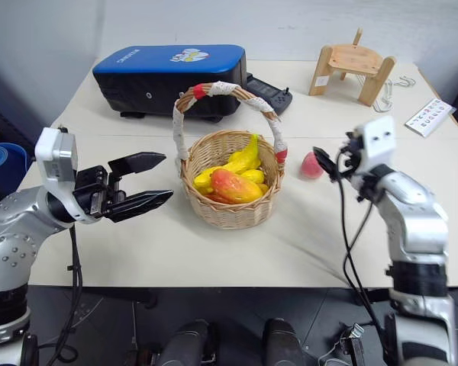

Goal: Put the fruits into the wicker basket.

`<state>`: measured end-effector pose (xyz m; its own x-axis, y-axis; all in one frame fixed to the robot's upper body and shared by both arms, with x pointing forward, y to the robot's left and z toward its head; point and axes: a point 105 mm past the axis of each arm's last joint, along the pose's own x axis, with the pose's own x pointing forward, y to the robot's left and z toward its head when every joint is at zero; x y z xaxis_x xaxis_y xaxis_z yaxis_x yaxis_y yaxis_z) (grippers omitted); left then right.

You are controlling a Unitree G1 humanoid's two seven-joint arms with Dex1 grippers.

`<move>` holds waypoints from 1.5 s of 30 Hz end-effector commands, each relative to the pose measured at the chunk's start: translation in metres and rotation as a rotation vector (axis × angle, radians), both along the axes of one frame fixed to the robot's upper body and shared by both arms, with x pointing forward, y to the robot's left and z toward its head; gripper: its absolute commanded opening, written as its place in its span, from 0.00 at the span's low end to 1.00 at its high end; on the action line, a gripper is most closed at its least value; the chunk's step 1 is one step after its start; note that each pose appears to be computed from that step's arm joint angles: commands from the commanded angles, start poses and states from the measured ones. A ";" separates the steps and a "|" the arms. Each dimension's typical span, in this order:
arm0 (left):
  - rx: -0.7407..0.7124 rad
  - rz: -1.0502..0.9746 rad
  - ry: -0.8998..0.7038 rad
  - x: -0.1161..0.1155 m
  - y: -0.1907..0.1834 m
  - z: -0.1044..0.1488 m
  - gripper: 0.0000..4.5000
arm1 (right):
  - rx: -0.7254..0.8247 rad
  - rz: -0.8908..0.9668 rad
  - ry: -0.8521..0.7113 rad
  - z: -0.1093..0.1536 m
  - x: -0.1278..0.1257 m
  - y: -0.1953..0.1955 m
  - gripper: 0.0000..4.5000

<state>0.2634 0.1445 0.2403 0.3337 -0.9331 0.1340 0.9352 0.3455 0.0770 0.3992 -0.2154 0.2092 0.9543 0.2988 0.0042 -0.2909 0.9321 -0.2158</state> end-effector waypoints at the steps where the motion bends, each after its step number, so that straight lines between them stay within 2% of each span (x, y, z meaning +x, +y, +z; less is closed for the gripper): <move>1: 0.000 0.001 -0.032 -0.006 0.002 0.006 1.00 | -0.030 -0.031 -0.013 0.005 0.016 0.005 0.98; 5: 0.007 0.011 -0.008 -0.006 0.004 -0.004 1.00 | 0.011 -0.059 0.078 -0.008 0.031 0.016 0.98; 9: 0.000 0.019 -0.009 -0.005 0.004 -0.005 1.00 | 0.111 -0.019 0.143 -0.023 0.030 0.027 0.98; 14: -0.001 0.018 -0.010 -0.003 0.005 -0.005 1.00 | 0.149 -0.037 0.207 -0.041 0.033 0.027 0.98; 18: 0.000 0.026 -0.009 -0.002 0.008 -0.008 1.00 | 0.175 -0.042 0.200 -0.036 0.037 0.027 0.98; 21: 0.000 0.032 -0.013 -0.002 0.009 -0.007 1.00 | 0.149 -0.045 0.219 -0.039 0.037 0.024 0.85; 24: 0.001 0.034 -0.017 -0.001 0.009 -0.007 1.00 | 0.120 -0.038 0.252 -0.046 0.036 0.021 0.64; 30: 0.001 0.041 -0.037 0.002 0.010 -0.003 1.00 | 0.117 -0.011 0.181 -0.030 0.034 0.019 0.64; 32: 0.002 0.040 -0.038 0.002 0.010 -0.004 1.00 | 0.130 0.008 0.163 -0.020 0.028 0.017 0.58; 34: 0.002 0.040 -0.038 0.002 0.009 -0.004 1.00 | 0.102 0.052 0.119 0.000 0.018 0.016 0.57; 37: -0.008 0.062 -0.039 0.004 0.014 -0.003 1.00 | 0.107 0.189 0.082 0.033 -0.016 0.019 0.57; 40: -0.006 0.070 -0.029 0.003 0.021 -0.004 1.00 | 0.039 0.371 0.144 0.040 -0.059 0.026 0.57; 42: 0.004 0.058 -0.019 0.000 0.022 -0.005 1.00 | -0.023 0.595 0.222 0.040 -0.104 0.040 0.57; 45: 0.024 0.043 0.002 -0.005 0.025 -0.011 1.00 | -0.023 0.838 0.336 0.042 -0.151 0.062 0.57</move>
